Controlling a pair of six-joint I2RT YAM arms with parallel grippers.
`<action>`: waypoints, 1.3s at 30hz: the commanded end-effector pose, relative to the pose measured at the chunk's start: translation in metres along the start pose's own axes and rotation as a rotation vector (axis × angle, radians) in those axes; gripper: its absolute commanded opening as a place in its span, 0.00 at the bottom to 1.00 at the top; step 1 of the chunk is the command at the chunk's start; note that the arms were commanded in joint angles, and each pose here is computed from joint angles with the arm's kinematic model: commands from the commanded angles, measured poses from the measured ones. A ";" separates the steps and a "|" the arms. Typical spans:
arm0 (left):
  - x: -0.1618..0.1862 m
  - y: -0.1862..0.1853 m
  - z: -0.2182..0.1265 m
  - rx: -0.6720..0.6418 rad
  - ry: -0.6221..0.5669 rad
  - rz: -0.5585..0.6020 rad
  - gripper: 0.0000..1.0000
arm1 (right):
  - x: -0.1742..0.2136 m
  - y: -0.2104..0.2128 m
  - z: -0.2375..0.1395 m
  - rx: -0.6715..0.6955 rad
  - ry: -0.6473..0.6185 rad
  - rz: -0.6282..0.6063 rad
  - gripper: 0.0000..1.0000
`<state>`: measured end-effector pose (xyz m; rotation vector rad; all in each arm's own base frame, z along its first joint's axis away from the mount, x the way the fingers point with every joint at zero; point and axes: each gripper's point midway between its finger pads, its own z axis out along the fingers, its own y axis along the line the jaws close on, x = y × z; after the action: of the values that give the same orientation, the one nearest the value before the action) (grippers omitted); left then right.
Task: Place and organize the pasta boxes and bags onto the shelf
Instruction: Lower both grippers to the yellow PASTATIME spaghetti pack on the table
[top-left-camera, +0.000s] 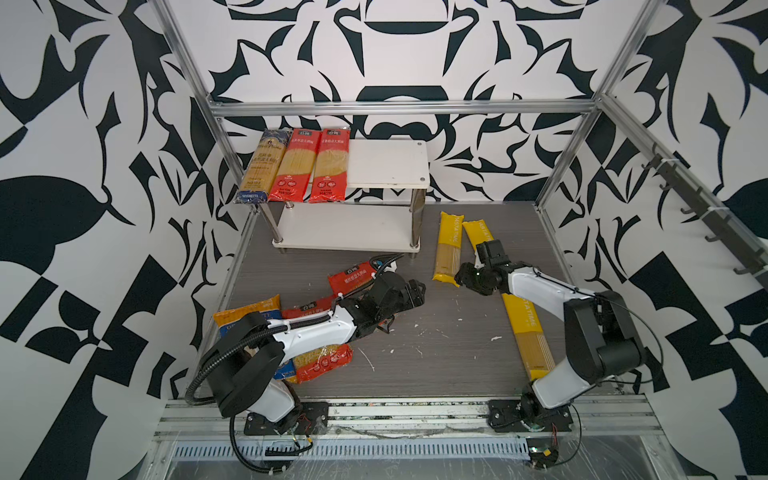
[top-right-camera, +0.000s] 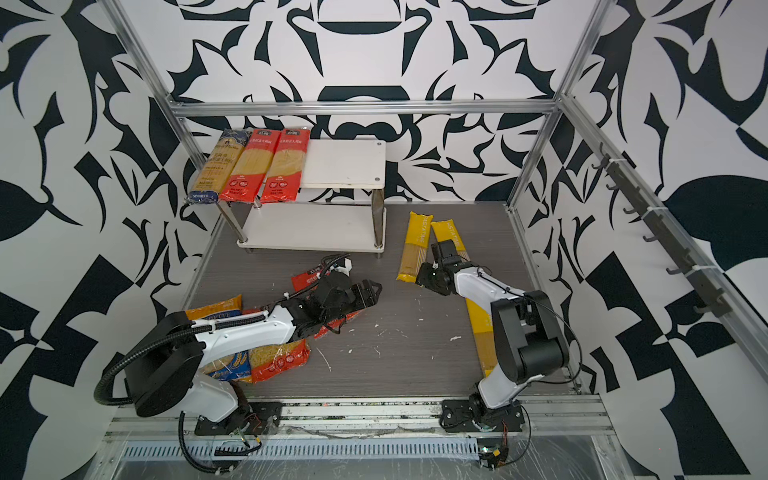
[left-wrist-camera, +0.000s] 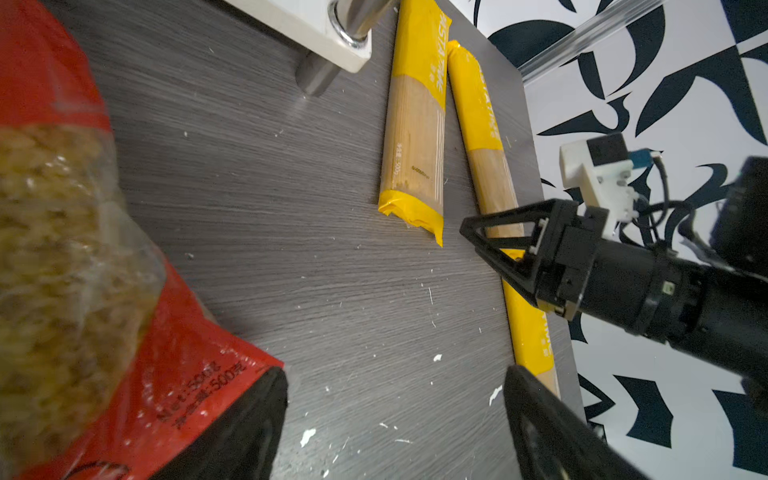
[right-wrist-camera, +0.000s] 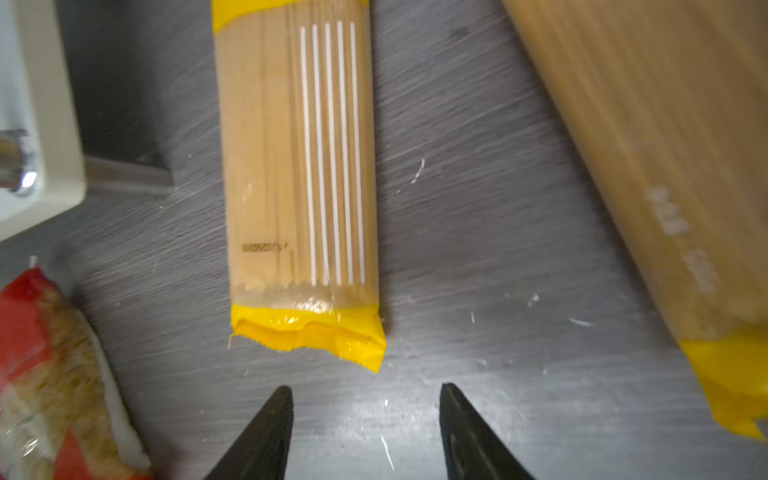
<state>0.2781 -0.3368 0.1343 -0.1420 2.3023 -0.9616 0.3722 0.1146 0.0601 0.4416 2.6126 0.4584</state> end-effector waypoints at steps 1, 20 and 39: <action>-0.002 -0.012 0.000 0.052 -0.011 0.002 0.86 | -0.031 0.018 0.001 -0.023 -0.074 -0.046 0.60; -0.016 -0.006 -0.017 0.020 -0.080 0.038 0.86 | 0.010 0.013 0.034 -0.087 0.053 -0.023 0.13; 0.000 0.001 -0.002 -0.025 0.013 0.092 0.86 | 0.178 0.026 -0.065 -0.169 0.264 -0.131 0.38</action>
<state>0.2791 -0.3301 0.1430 -0.0909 2.2613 -0.9213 0.1958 0.1963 0.0427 0.1135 2.8151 0.7037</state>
